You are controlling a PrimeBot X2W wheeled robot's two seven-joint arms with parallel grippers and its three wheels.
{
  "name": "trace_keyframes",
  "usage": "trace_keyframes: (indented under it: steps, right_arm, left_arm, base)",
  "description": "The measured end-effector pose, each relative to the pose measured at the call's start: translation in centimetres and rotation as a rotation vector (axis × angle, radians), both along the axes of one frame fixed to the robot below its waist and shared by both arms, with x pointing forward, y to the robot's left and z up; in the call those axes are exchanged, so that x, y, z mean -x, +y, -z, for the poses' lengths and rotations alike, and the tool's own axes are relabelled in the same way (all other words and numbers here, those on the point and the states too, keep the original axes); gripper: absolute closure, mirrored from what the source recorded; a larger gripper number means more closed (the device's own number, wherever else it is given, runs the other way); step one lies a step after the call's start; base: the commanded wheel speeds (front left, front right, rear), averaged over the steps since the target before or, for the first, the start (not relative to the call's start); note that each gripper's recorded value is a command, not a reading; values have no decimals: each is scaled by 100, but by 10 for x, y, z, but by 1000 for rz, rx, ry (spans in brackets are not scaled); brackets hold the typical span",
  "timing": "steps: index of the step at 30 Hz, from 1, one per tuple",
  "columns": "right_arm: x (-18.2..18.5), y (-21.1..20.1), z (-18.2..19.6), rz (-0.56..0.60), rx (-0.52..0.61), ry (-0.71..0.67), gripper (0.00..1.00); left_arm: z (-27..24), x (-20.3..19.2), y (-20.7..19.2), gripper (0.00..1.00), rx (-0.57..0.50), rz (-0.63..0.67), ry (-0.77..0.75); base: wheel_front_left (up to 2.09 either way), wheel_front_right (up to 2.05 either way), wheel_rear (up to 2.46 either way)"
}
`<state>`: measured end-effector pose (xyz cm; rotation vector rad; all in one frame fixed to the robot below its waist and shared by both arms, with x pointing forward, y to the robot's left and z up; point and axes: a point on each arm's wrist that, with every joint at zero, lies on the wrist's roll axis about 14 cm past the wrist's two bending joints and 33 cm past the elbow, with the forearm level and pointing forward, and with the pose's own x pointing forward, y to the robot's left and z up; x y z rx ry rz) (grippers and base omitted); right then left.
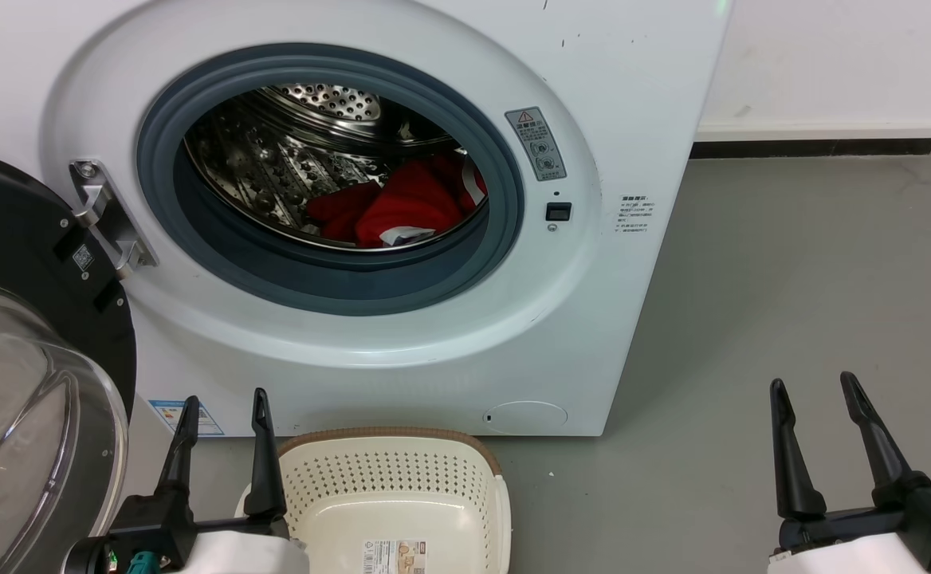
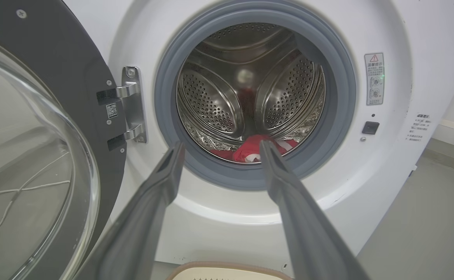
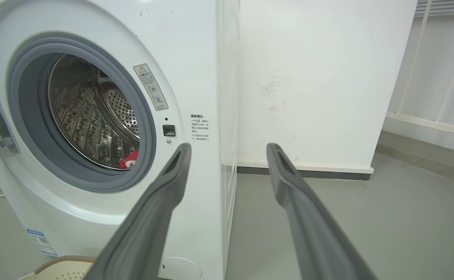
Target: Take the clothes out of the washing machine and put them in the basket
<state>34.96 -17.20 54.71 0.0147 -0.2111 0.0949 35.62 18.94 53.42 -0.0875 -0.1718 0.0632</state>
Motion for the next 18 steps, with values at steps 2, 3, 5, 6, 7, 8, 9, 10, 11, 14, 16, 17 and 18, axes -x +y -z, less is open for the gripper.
trace_keyframes:
  steps: [2, 3, 5, 6, 7, 8, 9, 10, 11, 14, 16, 17, 18]
  right_arm:
    - [0, 0, 0, 0, 0, 0, 0]
    - [0, 0, 0, 1, 0, 0, 0]
    - [0, 0, 0, 1, 0, -1, 0]
    - [1, 0, 0, 1, 0, -1, 0]
    - [1, 0, 0, 2, 0, -1, 0]
    - [1, -1, -1, 2, 0, -2, 0]
    - [1, -1, -1, 4, 0, -2, 0]
    - [1, -1, 0, 4, 0, -1, 0]
    - [1, -1, -1, 4, -1, -2, 0]
    - [1, -2, 0, 6, -1, 0, 0]
    - [1, -3, -1, 11, -1, -2, 0]
    - [0, -4, -1, 13, 0, -2, 0]
    - [-1, -4, -1, 16, 1, -1, 0]
  left_arm:
    - [0, 0, 0, 0, 0, 0, 1]
    - [1, 0, 0, 0, 0, 0, 2]
    - [1, 0, 0, 0, 0, 1, 3]
    - [2, 0, 0, 0, 0, 0, 5]
    - [2, 0, -1, 0, 0, 0, 6]
    - [3, 0, -1, 0, 0, 1, 8]
    - [3, 0, -1, 0, 0, 2, 11]
    - [4, -1, -2, 0, 0, 4, 14]
    - [6, -2, -2, 0, 1, 7, 17]
    - [4, -10, -5, 0, 2, 27, 10]
    - [2, -18, -6, 0, -3, 38, 4]
    - [1, -23, -7, 0, -8, 46, 0]
    - [-1, -29, -9, 0, -14, 56, -6]
  base:
    - [0, 0, 0]
    - [0, 0, 0]
    - [0, 0, 0]
    - [0, 0, 0]
    - [0, 0, 0]
    - [0, 0, 0]
    - [0, 0, 0]
    - [0, 0, 0]
    - [0, 0, 0]
    - [0, 0, 0]
    - [0, 0, 0]
    - [0, 0, 0]
    - [0, 0, 0]
